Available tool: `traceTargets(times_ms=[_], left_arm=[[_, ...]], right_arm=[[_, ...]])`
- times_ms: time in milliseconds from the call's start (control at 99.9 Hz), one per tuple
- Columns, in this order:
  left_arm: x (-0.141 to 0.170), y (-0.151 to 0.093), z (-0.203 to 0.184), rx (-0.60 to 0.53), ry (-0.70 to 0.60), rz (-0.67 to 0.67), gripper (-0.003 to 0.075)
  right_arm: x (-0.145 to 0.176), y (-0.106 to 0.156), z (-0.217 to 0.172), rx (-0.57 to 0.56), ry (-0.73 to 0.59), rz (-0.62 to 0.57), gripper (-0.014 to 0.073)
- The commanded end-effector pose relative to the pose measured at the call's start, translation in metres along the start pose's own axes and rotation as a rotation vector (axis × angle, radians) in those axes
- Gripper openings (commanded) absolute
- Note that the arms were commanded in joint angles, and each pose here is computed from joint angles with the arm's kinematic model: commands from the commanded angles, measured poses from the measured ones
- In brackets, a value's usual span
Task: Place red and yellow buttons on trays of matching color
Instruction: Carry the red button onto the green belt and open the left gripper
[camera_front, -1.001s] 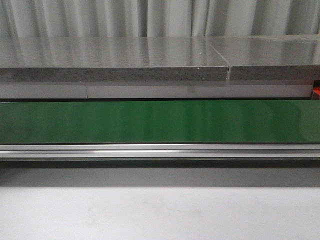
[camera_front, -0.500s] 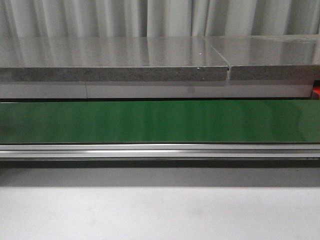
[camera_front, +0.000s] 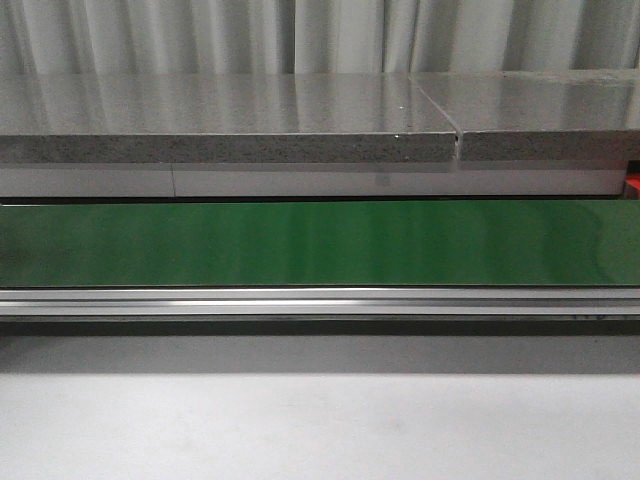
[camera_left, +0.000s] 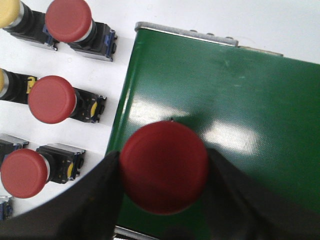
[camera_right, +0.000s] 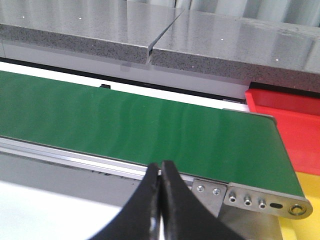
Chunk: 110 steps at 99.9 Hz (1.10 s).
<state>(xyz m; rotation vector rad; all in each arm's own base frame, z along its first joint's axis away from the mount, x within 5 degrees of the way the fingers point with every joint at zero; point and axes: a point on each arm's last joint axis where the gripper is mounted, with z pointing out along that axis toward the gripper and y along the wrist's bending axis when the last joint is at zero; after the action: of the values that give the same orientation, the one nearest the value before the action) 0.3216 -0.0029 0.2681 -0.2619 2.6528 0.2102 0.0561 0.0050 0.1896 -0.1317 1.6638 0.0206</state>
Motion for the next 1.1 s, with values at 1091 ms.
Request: traceTargets(times_ms=[1091], left_arm=[[-0.017, 0.037, -0.123, 0.035, -0.355, -0.088, 0.0566]], right_arm=[[-0.011, -0.001, -0.002, 0.007, -0.106, -0.015, -0.0067]])
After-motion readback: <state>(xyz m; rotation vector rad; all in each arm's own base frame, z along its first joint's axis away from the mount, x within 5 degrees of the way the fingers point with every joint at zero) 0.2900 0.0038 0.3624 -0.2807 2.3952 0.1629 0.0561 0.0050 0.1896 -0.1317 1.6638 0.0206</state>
